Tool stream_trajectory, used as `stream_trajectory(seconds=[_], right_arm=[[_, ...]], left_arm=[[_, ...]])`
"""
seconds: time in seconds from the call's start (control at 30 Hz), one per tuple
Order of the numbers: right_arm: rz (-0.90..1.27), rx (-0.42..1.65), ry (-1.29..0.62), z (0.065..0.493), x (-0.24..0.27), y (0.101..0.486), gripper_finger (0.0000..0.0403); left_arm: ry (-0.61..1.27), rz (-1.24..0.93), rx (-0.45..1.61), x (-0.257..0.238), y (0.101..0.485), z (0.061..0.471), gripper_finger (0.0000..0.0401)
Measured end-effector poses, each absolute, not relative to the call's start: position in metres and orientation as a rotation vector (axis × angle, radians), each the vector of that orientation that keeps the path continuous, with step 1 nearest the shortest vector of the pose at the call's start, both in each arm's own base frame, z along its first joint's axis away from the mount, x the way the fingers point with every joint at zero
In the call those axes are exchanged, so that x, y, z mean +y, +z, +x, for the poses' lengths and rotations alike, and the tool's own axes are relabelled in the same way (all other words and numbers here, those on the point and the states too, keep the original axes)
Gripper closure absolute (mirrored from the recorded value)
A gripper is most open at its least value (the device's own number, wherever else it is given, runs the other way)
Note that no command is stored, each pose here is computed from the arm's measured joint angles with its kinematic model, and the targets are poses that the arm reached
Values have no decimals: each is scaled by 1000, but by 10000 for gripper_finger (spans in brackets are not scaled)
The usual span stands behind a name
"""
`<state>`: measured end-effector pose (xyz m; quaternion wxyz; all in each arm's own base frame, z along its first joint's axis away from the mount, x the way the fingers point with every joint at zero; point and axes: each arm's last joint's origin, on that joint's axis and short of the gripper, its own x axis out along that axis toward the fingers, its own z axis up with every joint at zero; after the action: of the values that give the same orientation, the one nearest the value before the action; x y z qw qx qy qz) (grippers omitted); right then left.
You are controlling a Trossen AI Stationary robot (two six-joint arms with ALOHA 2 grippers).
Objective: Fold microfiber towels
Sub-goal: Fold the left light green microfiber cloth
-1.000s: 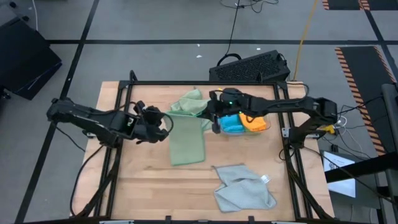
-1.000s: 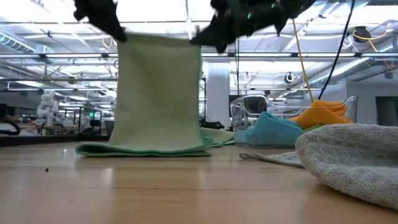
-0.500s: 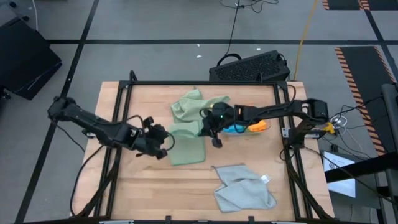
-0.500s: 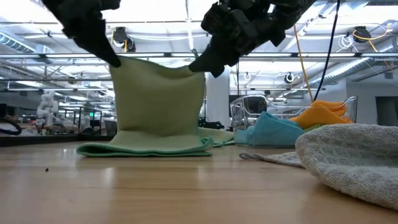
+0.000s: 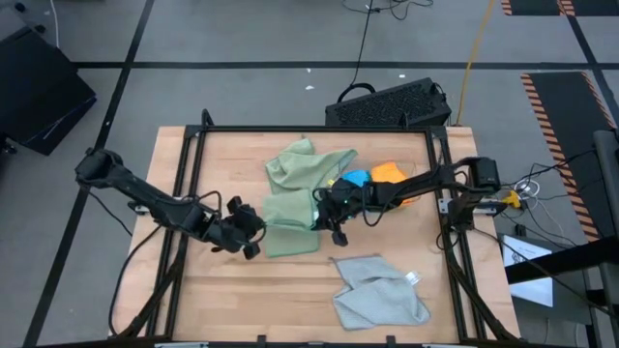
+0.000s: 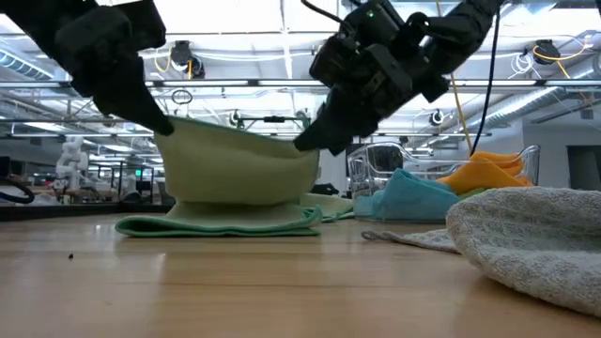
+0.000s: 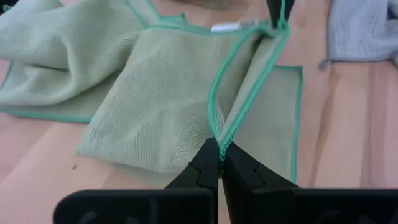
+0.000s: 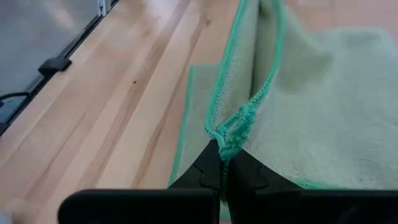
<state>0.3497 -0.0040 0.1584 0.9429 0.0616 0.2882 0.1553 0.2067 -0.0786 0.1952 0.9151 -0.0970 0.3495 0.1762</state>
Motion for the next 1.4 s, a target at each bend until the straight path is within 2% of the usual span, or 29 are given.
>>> stream_trajectory(seconds=[0.27, 0.47, 0.57, 0.8, 0.97, 1.17, 1.4], right_arm=[[138, 611, 329, 358, 3, 132, 399], [162, 672, 366, 354, 6, 126, 381], [159, 689, 379, 353, 10, 125, 350], [185, 685, 385, 353, 19, 127, 233], [238, 721, 430, 346, 18, 140, 187], [126, 704, 358, 336, 13, 164, 185], [80, 624, 255, 349, 20, 155, 224]], left_arm=[[340, -264, 742, -78, 175, 199, 395], [267, -352, 687, -80, 167, 199, 356], [261, -351, 697, -82, 166, 198, 331], [279, -318, 689, -81, 165, 197, 268], [271, -306, 679, -82, 166, 197, 248], [214, -311, 588, -89, 174, 202, 258], [315, -242, 492, -97, 166, 211, 282]])
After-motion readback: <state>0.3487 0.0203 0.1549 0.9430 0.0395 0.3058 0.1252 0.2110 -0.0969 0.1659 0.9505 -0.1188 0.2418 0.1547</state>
